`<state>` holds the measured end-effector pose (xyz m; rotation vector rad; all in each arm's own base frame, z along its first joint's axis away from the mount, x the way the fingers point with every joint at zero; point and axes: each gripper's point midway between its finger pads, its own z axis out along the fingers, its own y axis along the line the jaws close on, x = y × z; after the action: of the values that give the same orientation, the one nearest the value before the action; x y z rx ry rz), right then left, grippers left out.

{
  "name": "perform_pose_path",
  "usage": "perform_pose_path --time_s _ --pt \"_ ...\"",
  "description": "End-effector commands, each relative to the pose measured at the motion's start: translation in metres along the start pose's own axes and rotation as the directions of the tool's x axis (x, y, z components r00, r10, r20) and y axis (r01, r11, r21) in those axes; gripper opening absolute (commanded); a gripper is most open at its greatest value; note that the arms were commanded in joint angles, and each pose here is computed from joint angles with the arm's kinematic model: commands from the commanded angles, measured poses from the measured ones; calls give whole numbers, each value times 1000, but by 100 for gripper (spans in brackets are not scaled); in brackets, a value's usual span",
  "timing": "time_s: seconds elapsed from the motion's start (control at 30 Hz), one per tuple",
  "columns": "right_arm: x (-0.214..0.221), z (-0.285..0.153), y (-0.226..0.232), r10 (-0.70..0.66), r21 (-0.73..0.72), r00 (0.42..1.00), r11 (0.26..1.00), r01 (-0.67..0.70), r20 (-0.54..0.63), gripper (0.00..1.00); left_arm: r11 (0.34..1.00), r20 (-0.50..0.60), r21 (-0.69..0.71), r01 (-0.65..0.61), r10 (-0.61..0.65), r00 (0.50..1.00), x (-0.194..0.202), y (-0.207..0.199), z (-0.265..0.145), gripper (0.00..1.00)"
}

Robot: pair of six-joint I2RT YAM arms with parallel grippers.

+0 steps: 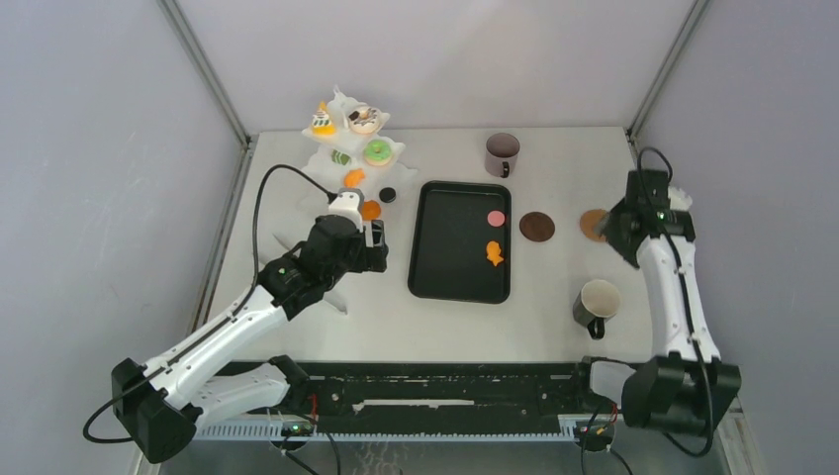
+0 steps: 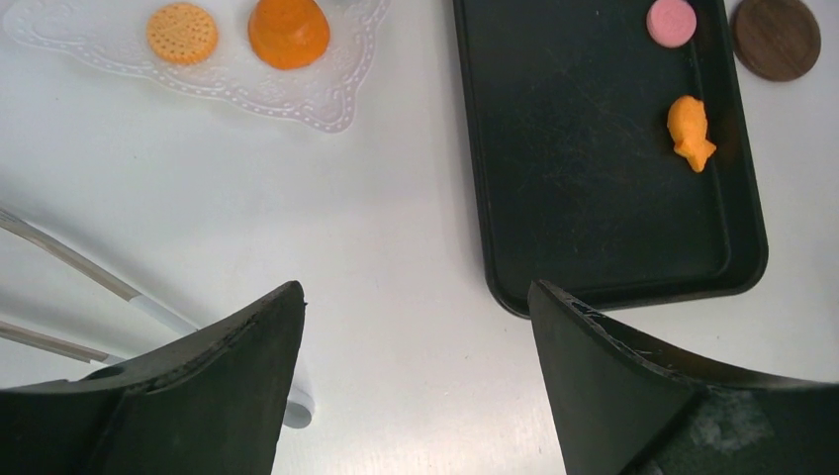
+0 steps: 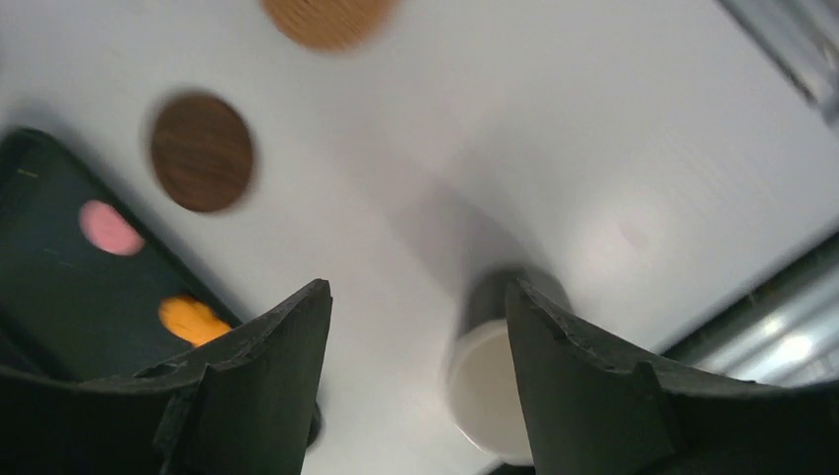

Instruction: Serve the afternoon tea

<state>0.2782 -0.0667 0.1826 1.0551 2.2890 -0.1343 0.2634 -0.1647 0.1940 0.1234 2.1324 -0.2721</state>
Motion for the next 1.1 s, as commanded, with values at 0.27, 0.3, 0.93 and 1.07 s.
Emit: perform_pose_path --time_s 0.27,0.3,0.93,1.07 --pt "105 -57 -93 157 149 980 979 -138 -124 75 999 15 31 -42 41 999 -12 -3 -9 88" --pt "109 -57 -93 132 134 981 984 -114 -139 75 999 16 30 -45 45 999 -12 -3 -10 88" --pt "137 -57 -74 11 -28 972 999 -17 -233 77 997 40 33 -66 64 997 -18 -2 -10 88" --pt "143 -54 -70 -4 -64 969 998 -12 -247 77 997 37 41 -64 62 997 -16 -3 -10 88"
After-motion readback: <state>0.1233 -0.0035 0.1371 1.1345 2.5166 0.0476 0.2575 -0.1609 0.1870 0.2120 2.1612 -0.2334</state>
